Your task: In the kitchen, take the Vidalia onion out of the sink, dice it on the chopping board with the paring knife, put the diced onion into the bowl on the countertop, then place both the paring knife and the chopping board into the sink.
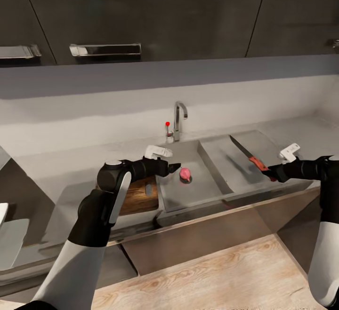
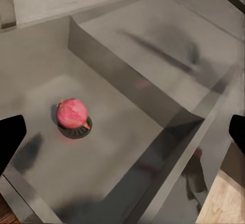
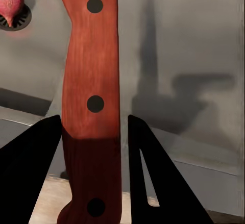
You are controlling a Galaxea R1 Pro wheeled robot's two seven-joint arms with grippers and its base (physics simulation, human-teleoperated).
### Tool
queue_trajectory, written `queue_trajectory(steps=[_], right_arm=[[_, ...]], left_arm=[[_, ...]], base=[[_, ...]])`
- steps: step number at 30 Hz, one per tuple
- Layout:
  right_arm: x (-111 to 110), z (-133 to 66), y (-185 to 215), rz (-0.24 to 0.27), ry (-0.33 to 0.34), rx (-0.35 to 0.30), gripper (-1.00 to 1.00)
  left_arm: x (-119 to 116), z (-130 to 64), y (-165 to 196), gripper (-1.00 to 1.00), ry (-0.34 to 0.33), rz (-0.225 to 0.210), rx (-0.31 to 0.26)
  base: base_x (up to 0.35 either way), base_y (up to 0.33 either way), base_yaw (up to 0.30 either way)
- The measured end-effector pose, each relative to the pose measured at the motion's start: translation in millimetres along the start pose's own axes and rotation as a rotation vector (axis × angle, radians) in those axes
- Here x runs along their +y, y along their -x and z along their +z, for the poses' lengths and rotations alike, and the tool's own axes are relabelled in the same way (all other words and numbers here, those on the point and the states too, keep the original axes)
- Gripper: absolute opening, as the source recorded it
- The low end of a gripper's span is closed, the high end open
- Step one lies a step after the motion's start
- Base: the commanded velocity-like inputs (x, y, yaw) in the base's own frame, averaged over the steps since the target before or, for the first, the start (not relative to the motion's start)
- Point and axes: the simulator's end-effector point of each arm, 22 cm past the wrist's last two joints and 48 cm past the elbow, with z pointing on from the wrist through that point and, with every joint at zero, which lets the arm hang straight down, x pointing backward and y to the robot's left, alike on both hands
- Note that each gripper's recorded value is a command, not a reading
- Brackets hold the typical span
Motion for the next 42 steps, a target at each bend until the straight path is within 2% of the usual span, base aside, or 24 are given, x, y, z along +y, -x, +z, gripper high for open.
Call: queue_trajectory(steps=[8,15,28,33,42], right_arm=[[-2.1,-4.3,4.5,-0.009,-0.013,-0.01,-1.0],[-2.3,-5.3,5.2,-0.01,-0.015,-0.012,-1.0],[-2.3,-5.2,5.3,-0.01,-0.015,-0.012,-1.0],[-2.3,-4.8,5.0,-0.01,-0.015,-0.011,-1.0],[-2.3,-4.7,5.3,-0.01,-0.015,-0.011,-1.0]], left_arm=[[0.0,-0.1,0.7,1.0,0.0,0.001,-0.002],[-0.3,-0.5,0.7,1.0,0.0,0.001,-0.002],[-1.5,-0.1,1.0,1.0,-0.002,0.002,-0.002],[-1.3,0.2,0.9,1.0,-0.002,0.002,-0.002],[-0.7,1.0,-0.5,1.0,-0.002,0.0,0.001]], base=[[0.011,-0.001,-0.101],[0.202,-0.147,0.014],[0.23,-0.227,0.181],[0.038,-0.039,0.046],[0.002,-0.105,0.257]])
